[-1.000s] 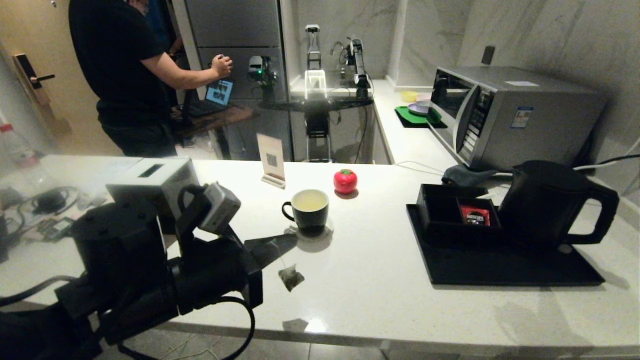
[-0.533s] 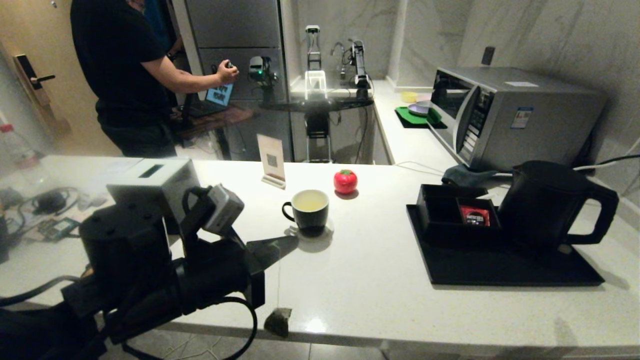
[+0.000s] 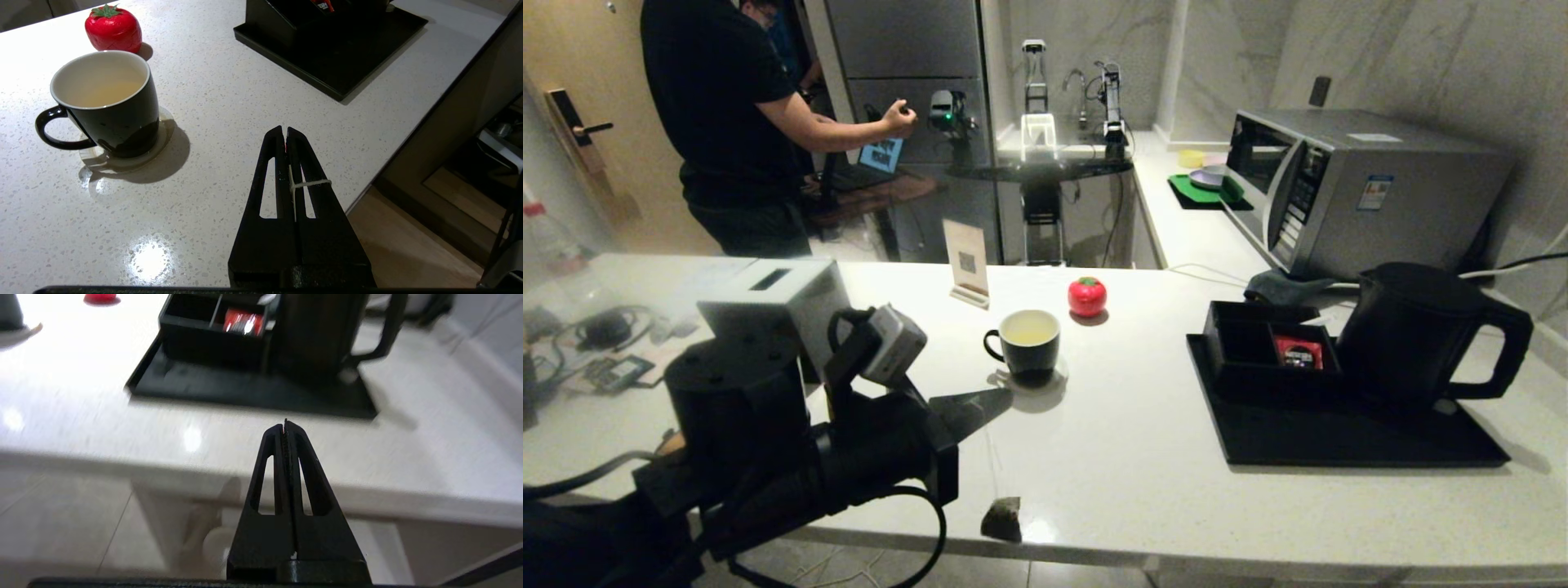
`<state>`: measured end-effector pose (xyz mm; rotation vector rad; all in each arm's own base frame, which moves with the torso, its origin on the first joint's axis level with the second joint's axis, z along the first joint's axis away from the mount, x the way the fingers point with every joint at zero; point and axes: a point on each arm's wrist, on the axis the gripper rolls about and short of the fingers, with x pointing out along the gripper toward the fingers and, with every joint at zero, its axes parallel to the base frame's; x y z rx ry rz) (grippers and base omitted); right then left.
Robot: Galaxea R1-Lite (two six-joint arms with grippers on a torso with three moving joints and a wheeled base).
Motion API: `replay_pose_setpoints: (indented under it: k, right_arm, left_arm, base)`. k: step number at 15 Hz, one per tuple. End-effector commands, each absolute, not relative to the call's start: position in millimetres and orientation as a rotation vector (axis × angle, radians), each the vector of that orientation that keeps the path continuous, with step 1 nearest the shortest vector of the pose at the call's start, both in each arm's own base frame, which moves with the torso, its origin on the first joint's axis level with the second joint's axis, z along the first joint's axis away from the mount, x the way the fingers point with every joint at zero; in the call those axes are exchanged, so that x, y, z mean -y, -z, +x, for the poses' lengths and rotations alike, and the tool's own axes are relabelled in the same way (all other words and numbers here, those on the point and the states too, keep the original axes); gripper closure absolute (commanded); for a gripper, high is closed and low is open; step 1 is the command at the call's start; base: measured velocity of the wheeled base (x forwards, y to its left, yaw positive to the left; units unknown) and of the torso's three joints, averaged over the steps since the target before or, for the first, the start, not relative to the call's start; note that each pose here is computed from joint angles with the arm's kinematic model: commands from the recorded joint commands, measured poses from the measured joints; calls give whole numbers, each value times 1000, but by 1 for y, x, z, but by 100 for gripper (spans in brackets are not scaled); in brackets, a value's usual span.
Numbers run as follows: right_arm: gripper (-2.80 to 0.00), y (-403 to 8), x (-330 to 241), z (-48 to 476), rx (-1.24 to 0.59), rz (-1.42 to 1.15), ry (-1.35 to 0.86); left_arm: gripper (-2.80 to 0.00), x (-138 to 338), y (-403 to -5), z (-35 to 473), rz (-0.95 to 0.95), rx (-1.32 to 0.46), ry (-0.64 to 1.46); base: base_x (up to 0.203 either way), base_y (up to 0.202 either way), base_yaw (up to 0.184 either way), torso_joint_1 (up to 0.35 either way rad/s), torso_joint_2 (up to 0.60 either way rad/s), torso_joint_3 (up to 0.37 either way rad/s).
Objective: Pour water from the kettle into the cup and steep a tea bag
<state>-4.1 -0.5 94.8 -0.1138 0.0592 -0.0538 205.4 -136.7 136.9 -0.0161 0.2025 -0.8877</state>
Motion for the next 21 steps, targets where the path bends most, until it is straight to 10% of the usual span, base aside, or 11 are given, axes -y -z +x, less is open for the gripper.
replay_pose_setpoints:
  k: [1,21]
  right_arm:
    - [0,-86,0,-14,-34,-111,34]
    - [0,-75,0,-23,-15,-55,0]
  left_arm:
    - [0,137,-137,205,-17,-198,891]
    - [0,119,-138,191,-32,-205,845]
  base:
    - [0,0,0,0,0,0]
    - [0,0,0,0,0,0]
